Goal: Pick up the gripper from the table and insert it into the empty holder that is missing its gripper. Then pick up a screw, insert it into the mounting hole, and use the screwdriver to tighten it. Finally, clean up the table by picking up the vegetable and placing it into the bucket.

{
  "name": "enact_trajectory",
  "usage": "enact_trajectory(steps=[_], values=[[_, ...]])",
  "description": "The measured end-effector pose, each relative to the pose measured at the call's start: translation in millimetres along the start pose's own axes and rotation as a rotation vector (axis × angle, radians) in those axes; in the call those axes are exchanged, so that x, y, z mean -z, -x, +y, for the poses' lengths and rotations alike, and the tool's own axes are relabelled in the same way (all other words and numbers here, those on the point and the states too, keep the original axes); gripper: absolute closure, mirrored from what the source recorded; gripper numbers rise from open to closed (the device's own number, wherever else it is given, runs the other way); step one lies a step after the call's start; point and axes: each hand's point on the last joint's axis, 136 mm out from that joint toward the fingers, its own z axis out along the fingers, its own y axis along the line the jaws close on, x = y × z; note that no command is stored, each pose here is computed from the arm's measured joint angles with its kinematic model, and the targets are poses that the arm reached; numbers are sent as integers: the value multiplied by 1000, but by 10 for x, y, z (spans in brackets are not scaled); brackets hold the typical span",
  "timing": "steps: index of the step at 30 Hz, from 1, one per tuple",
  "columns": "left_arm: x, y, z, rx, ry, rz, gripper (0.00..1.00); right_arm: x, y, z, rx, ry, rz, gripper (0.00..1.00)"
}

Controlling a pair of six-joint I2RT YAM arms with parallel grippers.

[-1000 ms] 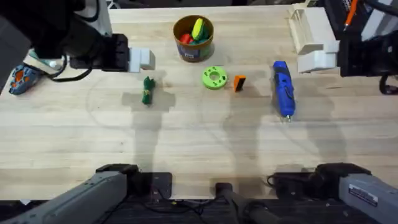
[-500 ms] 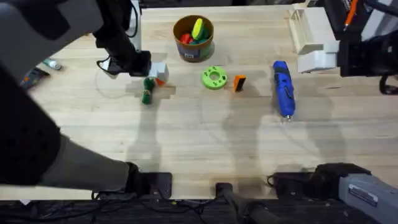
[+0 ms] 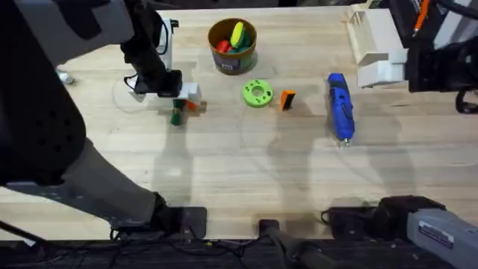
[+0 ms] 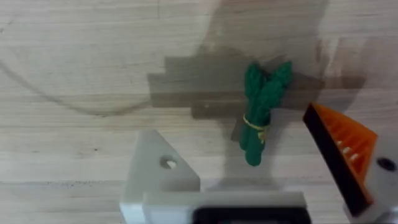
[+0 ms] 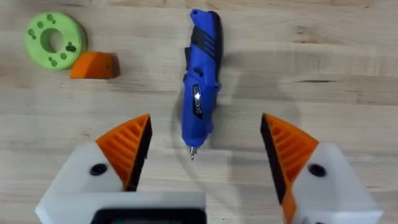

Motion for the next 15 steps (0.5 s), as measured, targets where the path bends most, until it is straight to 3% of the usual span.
enact_trajectory(steps=[5,7,11,13,15], values=[[-38,-18,-1,-3,-1,15,68,0,1,0,0,0,0,9],[-44,-25,-1,-7,-1,19,184,0,0,0,0,0,0,8],[-45,-26,-1,-8,-1,19,299,0,0,0,0,0,0,9],[-45,-26,-1,-7,-1,19,436,0,0,0,0,0,0,9],[-45,-26,-5,-7,-3,19,670,0,0,0,0,0,0,8]])
